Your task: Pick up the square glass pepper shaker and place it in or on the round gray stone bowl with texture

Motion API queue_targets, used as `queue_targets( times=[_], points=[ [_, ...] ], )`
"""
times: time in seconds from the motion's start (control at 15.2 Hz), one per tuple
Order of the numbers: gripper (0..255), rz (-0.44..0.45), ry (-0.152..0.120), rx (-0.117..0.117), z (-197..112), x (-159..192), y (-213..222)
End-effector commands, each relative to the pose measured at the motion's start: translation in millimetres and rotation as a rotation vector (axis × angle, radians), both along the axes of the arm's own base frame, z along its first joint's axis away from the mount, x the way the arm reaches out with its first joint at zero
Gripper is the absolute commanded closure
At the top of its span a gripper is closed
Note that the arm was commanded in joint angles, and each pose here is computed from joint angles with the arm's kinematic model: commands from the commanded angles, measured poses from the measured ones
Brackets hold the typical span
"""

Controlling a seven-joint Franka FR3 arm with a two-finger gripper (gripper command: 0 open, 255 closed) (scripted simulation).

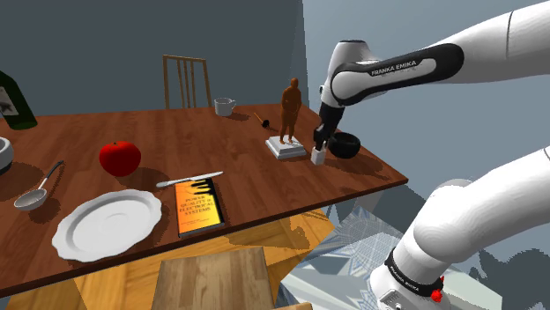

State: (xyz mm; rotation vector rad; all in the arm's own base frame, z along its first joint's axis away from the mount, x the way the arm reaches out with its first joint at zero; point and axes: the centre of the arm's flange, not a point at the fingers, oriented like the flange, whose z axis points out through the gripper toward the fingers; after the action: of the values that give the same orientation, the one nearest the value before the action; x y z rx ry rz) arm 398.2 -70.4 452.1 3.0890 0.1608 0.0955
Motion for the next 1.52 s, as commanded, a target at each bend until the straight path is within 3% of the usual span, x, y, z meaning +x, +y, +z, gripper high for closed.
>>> queue_targets(
  times=[0.0, 0.92, 1.45],
  points=[
    [255, 0.0, 0.0, 0.0, 10, 0, 0],
    [255, 0.0, 0.0, 0.0, 81, 0, 0],
    [255, 0.0, 0.0, 0.0, 95, 12, -104]
  ],
)
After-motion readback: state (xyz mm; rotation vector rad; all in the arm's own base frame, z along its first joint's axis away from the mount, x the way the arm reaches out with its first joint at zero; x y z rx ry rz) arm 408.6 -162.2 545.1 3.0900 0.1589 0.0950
